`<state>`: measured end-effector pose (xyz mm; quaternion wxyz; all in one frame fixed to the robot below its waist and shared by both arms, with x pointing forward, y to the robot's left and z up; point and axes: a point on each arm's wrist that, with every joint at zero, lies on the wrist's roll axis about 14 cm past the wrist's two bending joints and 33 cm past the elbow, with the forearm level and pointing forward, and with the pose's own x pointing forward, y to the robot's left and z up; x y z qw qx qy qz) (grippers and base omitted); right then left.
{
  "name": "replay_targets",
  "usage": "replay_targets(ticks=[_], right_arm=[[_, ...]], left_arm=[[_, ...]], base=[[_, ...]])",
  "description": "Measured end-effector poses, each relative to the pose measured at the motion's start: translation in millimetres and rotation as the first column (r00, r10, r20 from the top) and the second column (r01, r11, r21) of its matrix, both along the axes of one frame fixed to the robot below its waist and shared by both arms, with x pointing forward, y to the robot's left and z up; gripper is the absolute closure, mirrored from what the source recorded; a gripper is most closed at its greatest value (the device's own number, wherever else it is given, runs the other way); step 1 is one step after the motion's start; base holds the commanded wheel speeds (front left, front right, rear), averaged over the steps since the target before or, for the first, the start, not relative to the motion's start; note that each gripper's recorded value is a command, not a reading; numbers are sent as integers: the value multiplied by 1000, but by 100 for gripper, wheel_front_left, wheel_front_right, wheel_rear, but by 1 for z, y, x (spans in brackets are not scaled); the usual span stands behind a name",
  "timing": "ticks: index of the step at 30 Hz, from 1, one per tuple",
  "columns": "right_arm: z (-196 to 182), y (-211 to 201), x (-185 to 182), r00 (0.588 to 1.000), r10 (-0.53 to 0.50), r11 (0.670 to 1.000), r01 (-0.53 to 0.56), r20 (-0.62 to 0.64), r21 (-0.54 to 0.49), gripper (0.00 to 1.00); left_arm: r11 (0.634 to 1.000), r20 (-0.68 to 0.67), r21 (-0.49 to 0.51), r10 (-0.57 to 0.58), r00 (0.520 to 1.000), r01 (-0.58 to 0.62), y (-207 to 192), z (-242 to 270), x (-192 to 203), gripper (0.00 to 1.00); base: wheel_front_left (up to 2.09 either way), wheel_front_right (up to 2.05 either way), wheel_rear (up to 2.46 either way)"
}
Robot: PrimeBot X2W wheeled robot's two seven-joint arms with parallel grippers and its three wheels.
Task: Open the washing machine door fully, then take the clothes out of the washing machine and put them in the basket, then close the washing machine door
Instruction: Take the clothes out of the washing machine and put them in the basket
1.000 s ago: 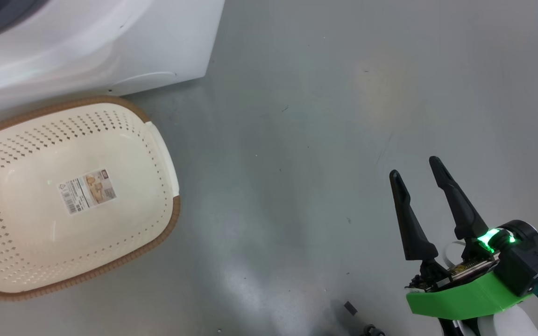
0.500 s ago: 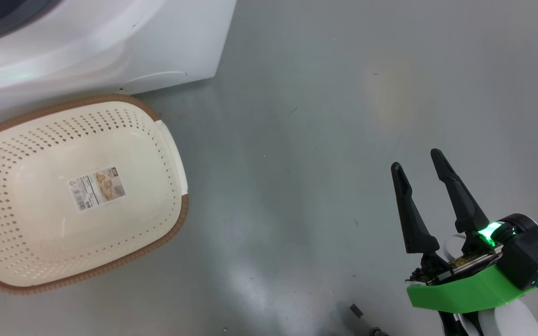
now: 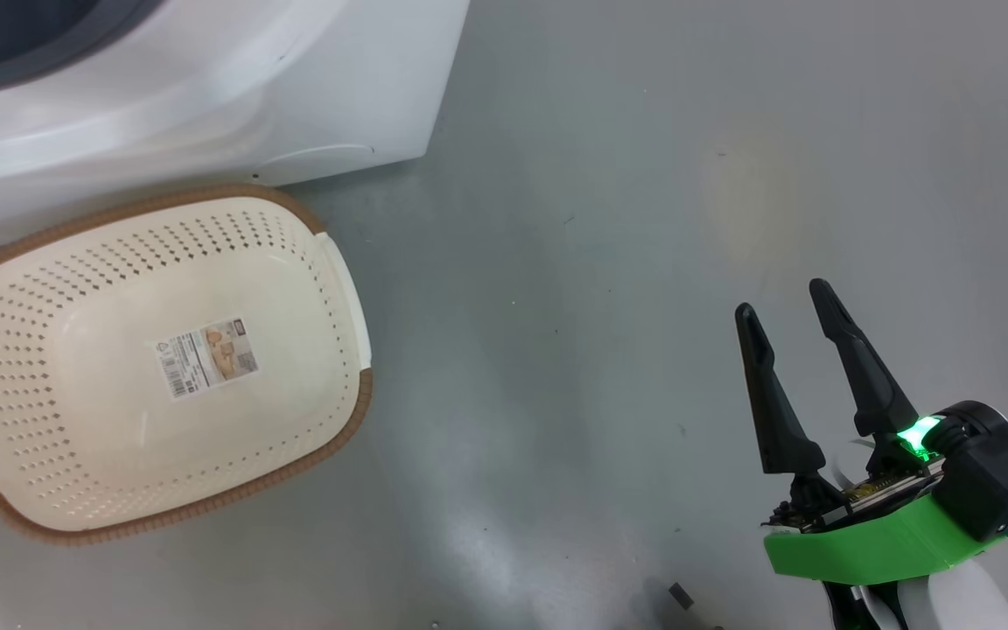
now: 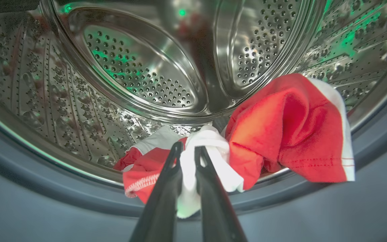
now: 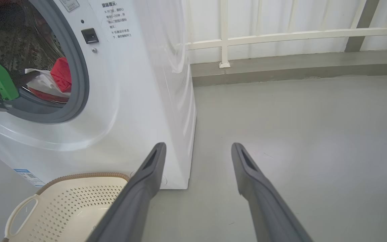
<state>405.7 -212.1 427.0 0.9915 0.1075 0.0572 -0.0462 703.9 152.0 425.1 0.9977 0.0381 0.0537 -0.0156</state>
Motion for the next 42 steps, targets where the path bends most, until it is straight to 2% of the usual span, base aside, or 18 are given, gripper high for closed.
replay_targets(ticks=[19,32,42], right_arm=[[26,0,2,997,0,1000,-2,80,17,0],[54,-2,-2,987,-6,1000,2,161,23,0],[68,-8,-20,981,-31,999,26,189,26,0]], left_arm=[[996,144,-5,-92,985,94,-13,37,-72,100],[994,247,-58,-74,966,91,-7,93,-142,100],[990,334,-108,-50,941,91,-8,137,-188,100]], base=[[0,0,0],[0,0,0],[0,0,0]])
